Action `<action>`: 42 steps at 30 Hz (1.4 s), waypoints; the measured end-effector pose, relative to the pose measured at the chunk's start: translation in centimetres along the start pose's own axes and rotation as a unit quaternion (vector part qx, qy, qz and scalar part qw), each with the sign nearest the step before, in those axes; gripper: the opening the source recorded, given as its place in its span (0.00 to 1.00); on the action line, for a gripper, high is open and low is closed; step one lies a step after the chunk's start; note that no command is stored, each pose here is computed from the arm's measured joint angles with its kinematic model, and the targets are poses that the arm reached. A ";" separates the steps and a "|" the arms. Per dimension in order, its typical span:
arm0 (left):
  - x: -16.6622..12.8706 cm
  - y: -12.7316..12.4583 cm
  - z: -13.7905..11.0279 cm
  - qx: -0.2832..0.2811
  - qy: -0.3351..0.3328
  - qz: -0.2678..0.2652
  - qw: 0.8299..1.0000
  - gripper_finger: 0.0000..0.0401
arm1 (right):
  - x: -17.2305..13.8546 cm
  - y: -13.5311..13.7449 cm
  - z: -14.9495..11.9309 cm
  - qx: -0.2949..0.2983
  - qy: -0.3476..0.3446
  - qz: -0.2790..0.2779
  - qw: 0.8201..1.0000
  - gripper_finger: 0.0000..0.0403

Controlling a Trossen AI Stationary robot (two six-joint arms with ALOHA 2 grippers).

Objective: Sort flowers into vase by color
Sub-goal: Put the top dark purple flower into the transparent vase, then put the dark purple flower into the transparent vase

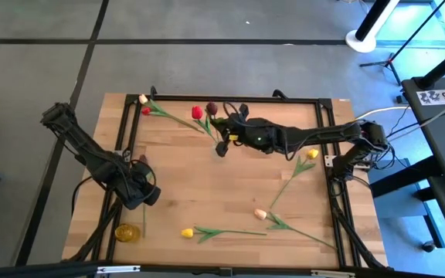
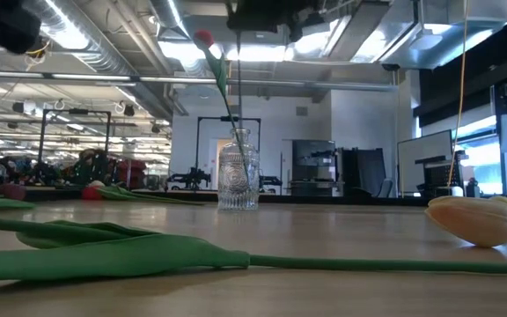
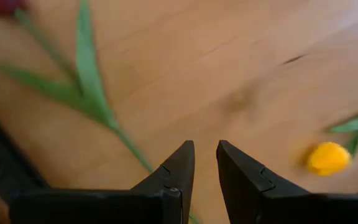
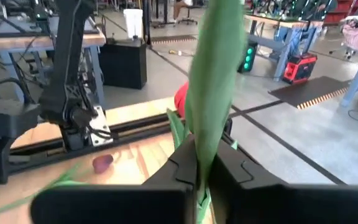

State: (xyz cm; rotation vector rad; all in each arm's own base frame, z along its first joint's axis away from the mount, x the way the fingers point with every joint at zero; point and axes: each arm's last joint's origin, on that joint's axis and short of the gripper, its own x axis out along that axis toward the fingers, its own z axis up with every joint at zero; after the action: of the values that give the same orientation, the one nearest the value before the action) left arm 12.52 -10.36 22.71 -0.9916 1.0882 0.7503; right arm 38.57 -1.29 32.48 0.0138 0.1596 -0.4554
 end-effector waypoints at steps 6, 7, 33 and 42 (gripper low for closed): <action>1.3 1.1 -0.3 -0.034 0.027 0.036 0.998 0.17 | 0.3 0.1 -1.5 0.010 0.055 -0.004 0.998 0.28; 1.5 1.2 -0.3 -0.041 0.026 0.039 0.998 0.17 | 0.1 0.0 -1.6 0.006 0.066 -0.001 0.998 0.32; 8.8 5.5 2.6 -0.221 0.002 0.142 0.965 0.25 | -6.1 -2.5 1.9 0.037 0.124 0.030 0.991 0.79; 8.8 5.6 2.6 -0.221 -0.006 0.158 0.962 0.05 | -6.6 -2.8 2.1 0.011 0.127 0.032 0.991 0.79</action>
State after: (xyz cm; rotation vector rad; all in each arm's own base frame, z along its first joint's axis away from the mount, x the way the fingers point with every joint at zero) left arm 11.22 -5.52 13.18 -1.1968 1.1054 1.2985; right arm 31.85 -1.00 35.60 0.0983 0.4038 -0.3899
